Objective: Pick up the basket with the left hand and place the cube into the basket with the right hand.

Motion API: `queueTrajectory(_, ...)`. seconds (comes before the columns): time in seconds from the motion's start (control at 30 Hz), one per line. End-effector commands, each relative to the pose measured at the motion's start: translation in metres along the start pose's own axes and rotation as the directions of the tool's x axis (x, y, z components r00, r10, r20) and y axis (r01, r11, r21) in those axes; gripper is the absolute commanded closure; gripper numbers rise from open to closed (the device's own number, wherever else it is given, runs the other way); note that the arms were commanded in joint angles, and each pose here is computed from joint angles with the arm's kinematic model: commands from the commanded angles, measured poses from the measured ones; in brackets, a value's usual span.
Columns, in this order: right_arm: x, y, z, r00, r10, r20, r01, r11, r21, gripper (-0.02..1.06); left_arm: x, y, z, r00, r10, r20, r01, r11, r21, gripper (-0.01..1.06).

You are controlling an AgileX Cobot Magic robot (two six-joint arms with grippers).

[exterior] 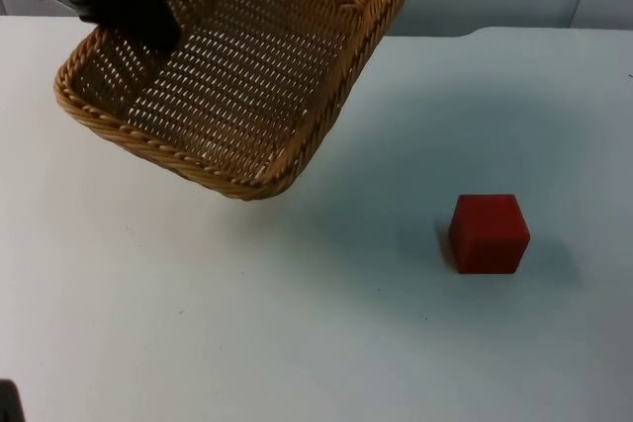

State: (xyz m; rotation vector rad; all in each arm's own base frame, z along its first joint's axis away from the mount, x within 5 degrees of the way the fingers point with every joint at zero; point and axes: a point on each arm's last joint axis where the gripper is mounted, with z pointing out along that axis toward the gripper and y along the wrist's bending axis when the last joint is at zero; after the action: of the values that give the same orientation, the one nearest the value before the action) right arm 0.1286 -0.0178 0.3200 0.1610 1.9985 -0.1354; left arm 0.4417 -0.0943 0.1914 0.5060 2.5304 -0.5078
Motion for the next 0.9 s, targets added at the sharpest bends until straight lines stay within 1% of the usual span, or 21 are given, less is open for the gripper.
queueTrajectory(0.0, -0.01, 0.003, 0.029, 0.996, -0.016, -0.088, 0.017, 1.0, 0.006, 0.83, -0.007, -0.003, -0.008, 0.999, -0.019, 0.044, 0.019, 1.0, 0.006, 1.05)
queueTrajectory(0.07, -0.02, 0.006, 0.052, 0.983, -0.025, -0.183, 0.028, 1.0, 0.011, 0.64, -0.007, -0.003, -0.008, 0.999, -0.019, 0.044, 0.019, 1.0, 0.006, 1.05)
queueTrajectory(0.1, -0.02, 0.006, 0.052, 0.983, -0.025, -0.183, 0.028, 1.0, 0.011, 0.64, -0.007, -0.003, -0.008, 0.999, -0.019, 0.044, 0.019, 1.0, 0.006, 1.05)
queueTrajectory(0.13, -0.021, 0.012, 0.069, 0.964, -0.061, -0.259, 0.062, 0.998, -0.004, 0.5, -0.007, -0.003, -0.008, 0.999, -0.019, 0.044, 0.019, 1.0, 0.006, 1.05)
queueTrajectory(0.17, -0.023, 0.019, 0.079, 0.95, -0.094, -0.296, 0.089, 0.996, -0.03, 0.38, -0.007, -0.003, -0.008, 0.999, -0.019, 0.044, 0.019, 1.0, 0.006, 1.05)
queueTrajectory(0.2, -0.024, 0.027, 0.088, 0.935, -0.128, -0.332, 0.113, 0.992, -0.062, 0.29, -0.007, -0.003, -0.008, 0.999, -0.019, 0.044, 0.019, 1.0, 0.006, 1.05)
queueTrajectory(0.23, -0.022, 0.039, 0.101, 0.909, -0.179, -0.376, 0.147, 0.983, -0.111, 0.19, -0.007, -0.003, -0.008, 0.999, -0.019, 0.044, 0.019, 1.0, 0.006, 1.05)
queueTrajectory(0.27, -0.02, 0.052, 0.111, 0.891, -0.22, -0.398, 0.168, 0.973, -0.161, 0.12, -0.007, -0.003, -0.008, 0.999, -0.019, 0.044, 0.019, 1.0, 0.006, 1.05)
queueTrajectory(0.3, -0.02, 0.052, 0.111, 0.891, -0.22, -0.398, 0.168, 0.973, -0.161, 0.12, -0.007, -0.003, -0.008, 0.999, -0.019, 0.044, 0.019, 1.0, 0.006, 1.05)
queueTrajectory(0.37, -0.015, 0.077, 0.125, 0.858, -0.289, -0.424, 0.2, 0.95, -0.241, 0.03, -0.007, -0.003, -0.008, 0.999, -0.019, 0.044, 0.019, 1.0, 0.006, 1.05)
queueTrajectory(0.43, -0.004, 0.101, 0.137, 0.819, -0.357, -0.449, 0.233, 0.922, -0.308, 0.01, -0.007, -0.003, -0.008, 0.999, -0.019, 0.044, 0.019, 1.0, 0.006, 1.05)
queueTrajectory(0.47, -0.004, 0.101, 0.137, 0.819, -0.357, -0.449, 0.233, 0.922, -0.308, 0.01, -0.007, -0.003, -0.008, 0.999, -0.019, 0.044, 0.019, 1.0, 0.006, 1.05)
queueTrajectory(0.5, 0.004, 0.114, 0.142, 0.8, -0.379, -0.466, 0.233, 0.911, -0.341, 0.01, -0.007, -0.003, -0.008, 0.999, -0.019, 0.044, 0.019, 1.0, 0.006, 1.05)
queueTrajectory(0.53, 0.013, 0.125, 0.147, 0.788, -0.374, -0.489, 0.204, 0.908, -0.365, 0.01, -0.007, -0.003, -0.008, 0.999, -0.019, 0.044, 0.019, 1.0, 0.006, 1.05)
queueTrajectory(0.57, 0.026, 0.138, 0.155, 0.769, -0.363, -0.527, 0.162, 0.907, -0.387, 0.01, -0.007, -0.003, -0.008, 0.999, -0.019, 0.044, 0.019, 1.0, 0.006, 1.05)
queueTrajectory(0.6, 0.034, 0.145, 0.16, 0.756, -0.354, -0.55, 0.138, 0.908, -0.395, 0.01, -0.007, -0.003, -0.008, 0.999, -0.019, 0.044, 0.019, 1.0, 0.006, 1.05)
queueTrajectory(0.63, 0.034, 0.145, 0.16, 0.756, -0.354, -0.55, 0.138, 0.908, -0.395, 0.01, -0.007, -0.003, -0.008, 0.999, -0.019, 0.044, 0.019, 1.0, 0.006, 1.05)
queueTrajectory(0.7, 0.053, 0.158, 0.173, 0.72, -0.365, -0.59, 0.123, 0.904, -0.409, 0.01, -0.007, -0.003, -0.008, 0.999, -0.019, 0.044, 0.019, 1.0, 0.006, 1.05)
queueTrajectory(0.77, 0.067, 0.167, 0.181, 0.7, -0.38, -0.605, 0.124, 0.899, -0.421, 0.01, -0.007, -0.003, -0.008, 0.999, -0.019, 0.044, 0.019, 1.0, 0.006, 1.05)
queueTrajectory(0.8, 0.074, 0.172, 0.184, 0.692, -0.383, -0.611, 0.12, 0.896, -0.427, 0.01, -0.007, -0.003, -0.008, 0.999, -0.019, 0.044, 0.019, 1.0, 0.006, 1.05)
queueTrajectory(0.87, 0.082, 0.178, 0.188, 0.685, -0.387, -0.617, 0.116, 0.894, -0.433, 0.01, -0.007, -0.003, -0.008, 0.999, -0.019, 0.044, 0.019, 1.0, 0.006, 1.05)
